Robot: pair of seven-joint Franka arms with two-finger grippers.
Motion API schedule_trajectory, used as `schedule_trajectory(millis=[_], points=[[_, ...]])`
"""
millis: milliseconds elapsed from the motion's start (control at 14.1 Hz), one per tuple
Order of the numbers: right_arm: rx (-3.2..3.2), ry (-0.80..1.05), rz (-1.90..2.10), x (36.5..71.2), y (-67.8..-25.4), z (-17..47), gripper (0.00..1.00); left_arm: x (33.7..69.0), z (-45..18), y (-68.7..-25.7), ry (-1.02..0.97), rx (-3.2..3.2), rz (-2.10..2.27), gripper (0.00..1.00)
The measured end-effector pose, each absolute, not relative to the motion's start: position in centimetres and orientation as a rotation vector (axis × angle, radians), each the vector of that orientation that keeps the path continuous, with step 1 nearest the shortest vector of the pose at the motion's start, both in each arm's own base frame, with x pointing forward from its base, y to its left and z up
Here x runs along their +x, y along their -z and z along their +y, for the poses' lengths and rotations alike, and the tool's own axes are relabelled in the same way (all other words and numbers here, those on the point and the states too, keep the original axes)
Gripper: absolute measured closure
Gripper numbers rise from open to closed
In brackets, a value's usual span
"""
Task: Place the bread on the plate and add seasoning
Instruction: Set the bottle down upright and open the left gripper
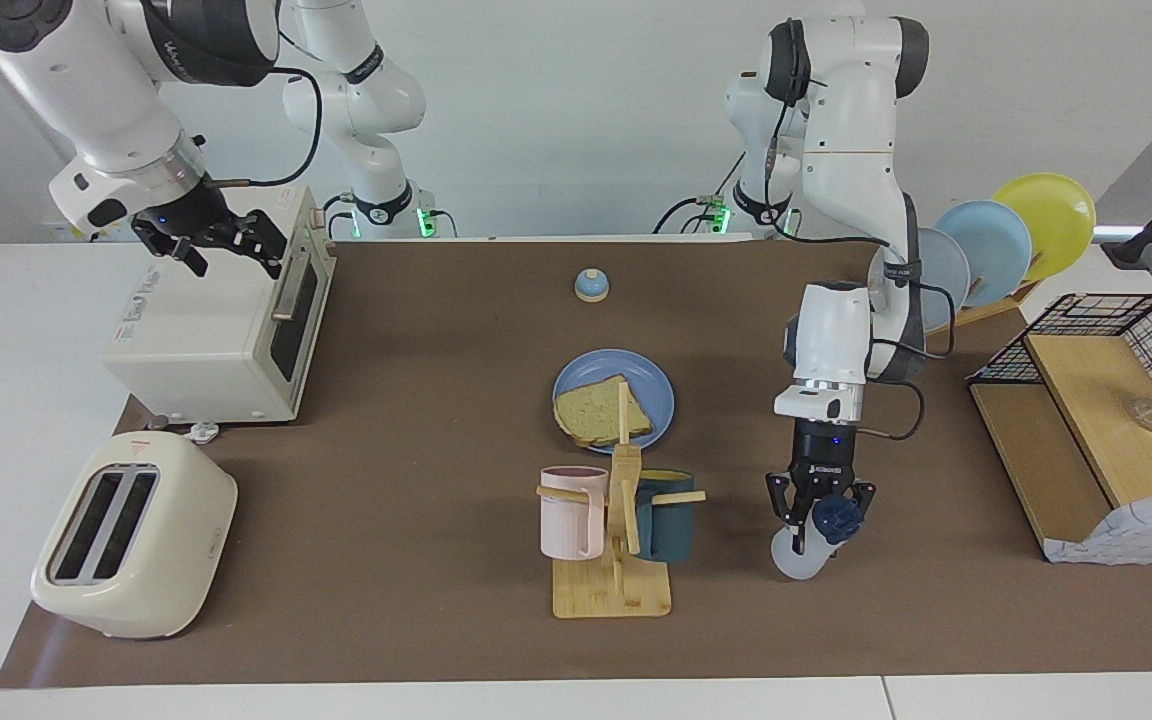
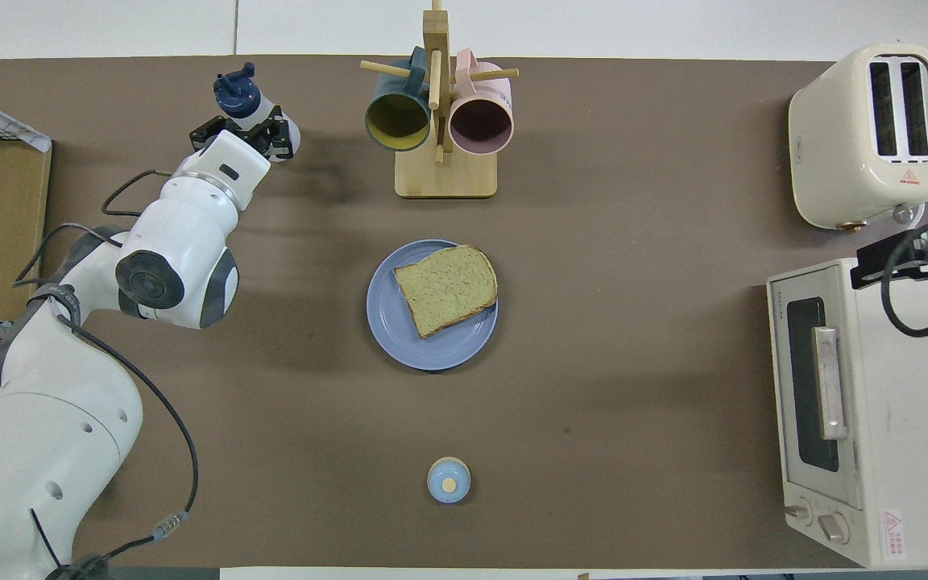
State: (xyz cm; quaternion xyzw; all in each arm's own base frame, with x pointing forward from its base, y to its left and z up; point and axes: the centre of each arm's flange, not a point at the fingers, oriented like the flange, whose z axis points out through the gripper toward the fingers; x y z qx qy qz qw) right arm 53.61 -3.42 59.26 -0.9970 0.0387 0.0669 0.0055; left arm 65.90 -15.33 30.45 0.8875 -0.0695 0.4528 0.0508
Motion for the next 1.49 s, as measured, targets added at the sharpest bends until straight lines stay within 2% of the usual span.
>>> schedule_trajectory(millis=[1279, 1492], points=[[-3.121, -0.21, 0.121, 53.6, -59.3, -3.4, 0.0, 66.1, -15.3, -29.4, -1.388, 2.721, -0.291, 0.59], [-3.121, -0.21, 0.121, 53.6, -59.3, -3.4, 0.0, 66.1, -15.3, -29.4, -1.388, 2.722, -0.292, 0.66]])
